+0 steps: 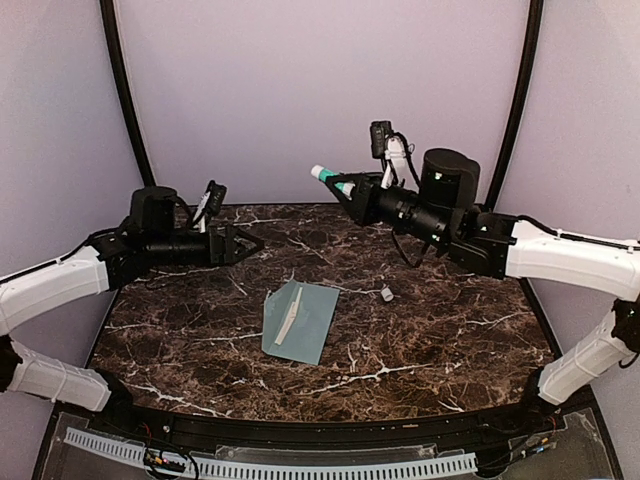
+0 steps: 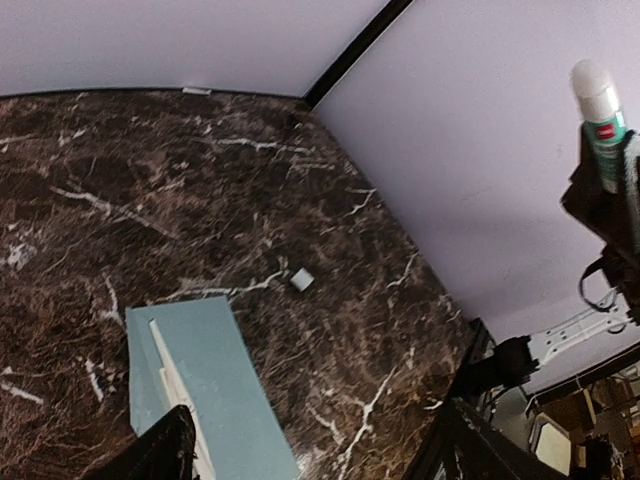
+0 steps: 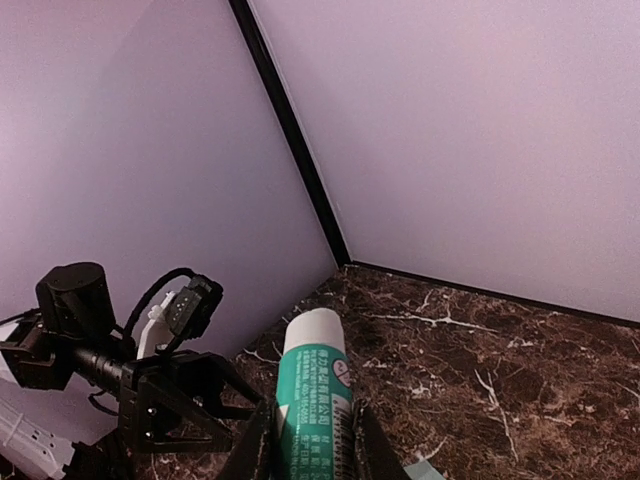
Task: Place the letter into the envelope and seal it
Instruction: Paint the envelope at the center of the board.
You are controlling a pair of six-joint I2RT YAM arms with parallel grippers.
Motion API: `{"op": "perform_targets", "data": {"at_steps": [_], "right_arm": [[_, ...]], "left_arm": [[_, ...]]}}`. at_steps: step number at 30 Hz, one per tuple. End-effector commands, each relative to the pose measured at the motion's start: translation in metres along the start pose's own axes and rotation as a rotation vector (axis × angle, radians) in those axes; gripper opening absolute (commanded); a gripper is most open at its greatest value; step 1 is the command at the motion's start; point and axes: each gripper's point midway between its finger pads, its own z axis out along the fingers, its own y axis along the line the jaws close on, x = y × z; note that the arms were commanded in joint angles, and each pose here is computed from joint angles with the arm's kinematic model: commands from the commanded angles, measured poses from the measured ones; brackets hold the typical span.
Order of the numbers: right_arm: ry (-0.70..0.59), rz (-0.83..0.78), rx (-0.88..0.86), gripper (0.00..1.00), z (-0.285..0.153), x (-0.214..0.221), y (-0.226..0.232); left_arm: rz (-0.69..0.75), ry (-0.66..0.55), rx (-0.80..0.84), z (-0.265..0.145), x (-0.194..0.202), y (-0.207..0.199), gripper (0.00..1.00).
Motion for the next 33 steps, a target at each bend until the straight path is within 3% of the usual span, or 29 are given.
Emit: {"op": "perform_targets", "data": {"at_steps": [1,4,12,17,27,33], "right_arm": [[0.255,-0.031,0.128,0.08,-0.010,0.054,-0.031],[0.327,-0.015,0.149,0.08,-0.017,0.074,-0.037],[0.359,0.024,0.124,0.08,-0.014,0.096,-0.038],[0.407,0.025,0.087,0.07,-0.008,0.111,-0.034],[0.440,0.053,0.099,0.07,-0.013,0.128,-0.042],[0.468,0.064,0.087,0.07,-0.014,0.138,-0.043]], "left_arm": [[0.010,0.346,-0.185,0.007,0.077,0.058,0.83],[0.015,0.393,-0.253,0.013,0.089,0.079,0.83],[-0.049,0.502,-0.289,0.033,0.120,0.108,0.82],[-0.098,0.521,-0.256,0.049,0.128,0.115,0.65],[-0.166,0.518,-0.239,0.070,0.133,0.131,0.57],[-0.216,0.501,-0.223,0.081,0.132,0.136,0.46]]}}
